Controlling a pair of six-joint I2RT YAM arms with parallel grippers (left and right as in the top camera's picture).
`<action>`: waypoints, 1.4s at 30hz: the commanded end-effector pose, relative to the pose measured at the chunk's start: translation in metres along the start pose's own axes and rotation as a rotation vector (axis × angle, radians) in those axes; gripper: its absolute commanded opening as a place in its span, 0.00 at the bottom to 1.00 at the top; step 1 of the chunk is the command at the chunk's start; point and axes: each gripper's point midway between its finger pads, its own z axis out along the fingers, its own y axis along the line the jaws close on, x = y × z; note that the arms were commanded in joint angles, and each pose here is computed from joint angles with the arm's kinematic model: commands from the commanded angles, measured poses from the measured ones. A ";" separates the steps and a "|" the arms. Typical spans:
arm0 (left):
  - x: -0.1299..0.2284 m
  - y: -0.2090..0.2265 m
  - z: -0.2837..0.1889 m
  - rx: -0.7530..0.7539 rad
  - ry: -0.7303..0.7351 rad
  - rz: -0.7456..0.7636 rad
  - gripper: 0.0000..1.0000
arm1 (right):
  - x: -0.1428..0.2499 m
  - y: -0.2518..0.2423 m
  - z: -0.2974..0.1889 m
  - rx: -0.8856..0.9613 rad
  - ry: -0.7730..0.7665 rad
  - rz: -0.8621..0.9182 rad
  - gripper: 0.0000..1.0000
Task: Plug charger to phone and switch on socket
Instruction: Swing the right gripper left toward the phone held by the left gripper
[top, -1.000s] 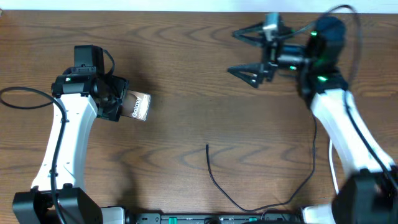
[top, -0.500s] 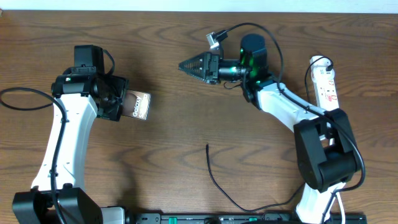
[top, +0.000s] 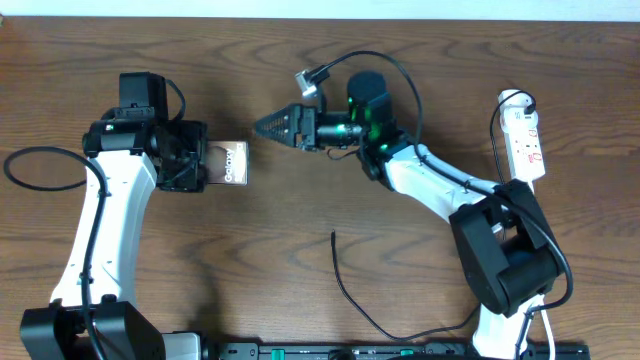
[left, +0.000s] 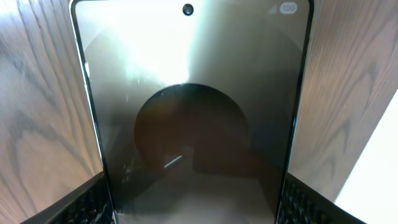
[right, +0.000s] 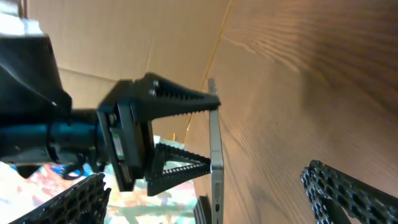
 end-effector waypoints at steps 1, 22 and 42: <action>0.014 -0.003 -0.001 0.012 0.079 -0.028 0.07 | 0.004 0.003 0.011 0.012 0.000 -0.059 0.99; 0.035 -0.003 0.000 0.006 0.137 -0.027 0.07 | 0.052 0.005 0.053 0.077 0.072 -0.017 0.98; 0.052 -0.001 0.001 -0.003 0.164 0.015 0.08 | 0.056 0.005 0.057 0.083 0.072 -0.025 0.45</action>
